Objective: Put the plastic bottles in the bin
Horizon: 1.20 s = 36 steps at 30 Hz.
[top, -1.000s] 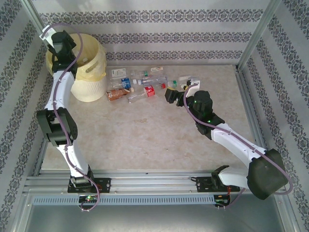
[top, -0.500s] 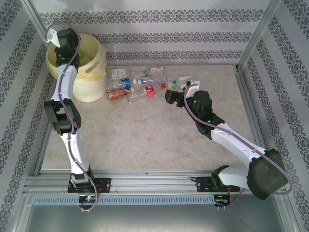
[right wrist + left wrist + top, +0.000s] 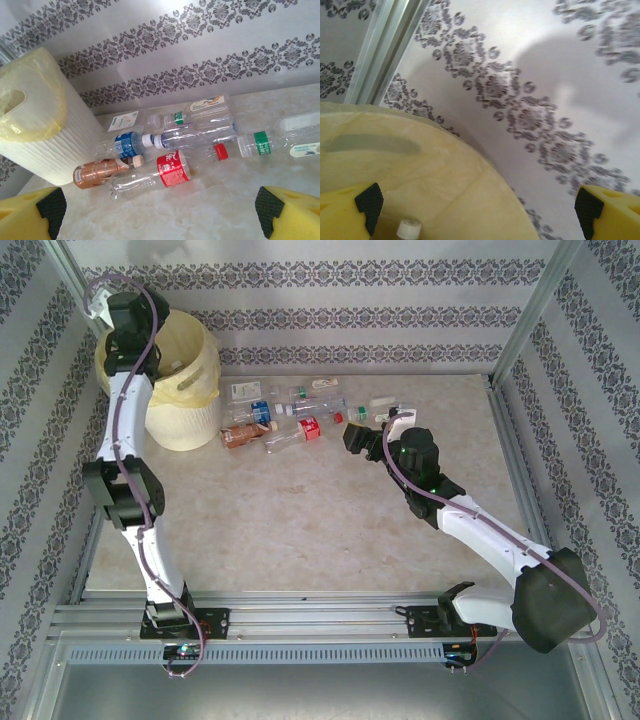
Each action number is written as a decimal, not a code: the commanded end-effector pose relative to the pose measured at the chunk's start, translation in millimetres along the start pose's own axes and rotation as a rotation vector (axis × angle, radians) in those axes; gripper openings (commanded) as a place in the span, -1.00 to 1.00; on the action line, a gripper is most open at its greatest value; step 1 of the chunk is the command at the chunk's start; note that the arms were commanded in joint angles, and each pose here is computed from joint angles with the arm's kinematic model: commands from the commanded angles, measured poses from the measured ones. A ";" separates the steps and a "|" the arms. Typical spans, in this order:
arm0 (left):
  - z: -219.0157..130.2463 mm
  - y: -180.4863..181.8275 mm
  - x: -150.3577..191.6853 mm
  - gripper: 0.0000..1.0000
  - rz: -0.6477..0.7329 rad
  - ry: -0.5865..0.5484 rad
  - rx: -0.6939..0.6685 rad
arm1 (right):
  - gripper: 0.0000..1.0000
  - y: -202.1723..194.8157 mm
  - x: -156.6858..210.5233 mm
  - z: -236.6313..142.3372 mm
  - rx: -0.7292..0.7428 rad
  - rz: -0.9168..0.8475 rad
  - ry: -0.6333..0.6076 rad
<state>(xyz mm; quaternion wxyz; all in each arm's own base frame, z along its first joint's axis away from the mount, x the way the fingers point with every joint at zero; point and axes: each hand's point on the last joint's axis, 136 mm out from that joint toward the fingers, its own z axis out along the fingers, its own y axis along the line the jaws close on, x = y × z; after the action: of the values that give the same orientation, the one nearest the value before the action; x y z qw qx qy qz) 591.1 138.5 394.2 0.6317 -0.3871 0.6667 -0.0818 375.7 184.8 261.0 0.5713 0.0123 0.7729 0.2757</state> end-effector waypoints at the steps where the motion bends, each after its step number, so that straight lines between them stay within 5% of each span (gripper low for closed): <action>1: -50.6 -46.2 -14.6 0.99 0.043 0.017 0.154 | 0.96 -12.8 -8.3 0.7 0.059 0.037 -0.037; 14: -167.8 -86.7 102.5 0.99 0.098 0.236 0.385 | 0.96 -36.7 9.7 30.4 0.151 0.235 0.027; 25: -220.0 -78.5 181.5 0.99 0.024 0.524 0.525 | 0.96 -33.6 60.8 77.0 0.164 0.599 0.206; 36: -248.5 -1.8 202.2 0.99 0.121 0.572 0.330 | 0.96 -32.4 116.9 136.3 0.239 0.926 0.320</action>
<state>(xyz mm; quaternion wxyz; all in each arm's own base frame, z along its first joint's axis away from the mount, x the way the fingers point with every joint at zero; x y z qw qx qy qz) 401.8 -90.5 298.7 0.4877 -0.1924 0.8007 -0.2899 459.5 241.5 119.7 0.2898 0.3313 0.8110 0.3853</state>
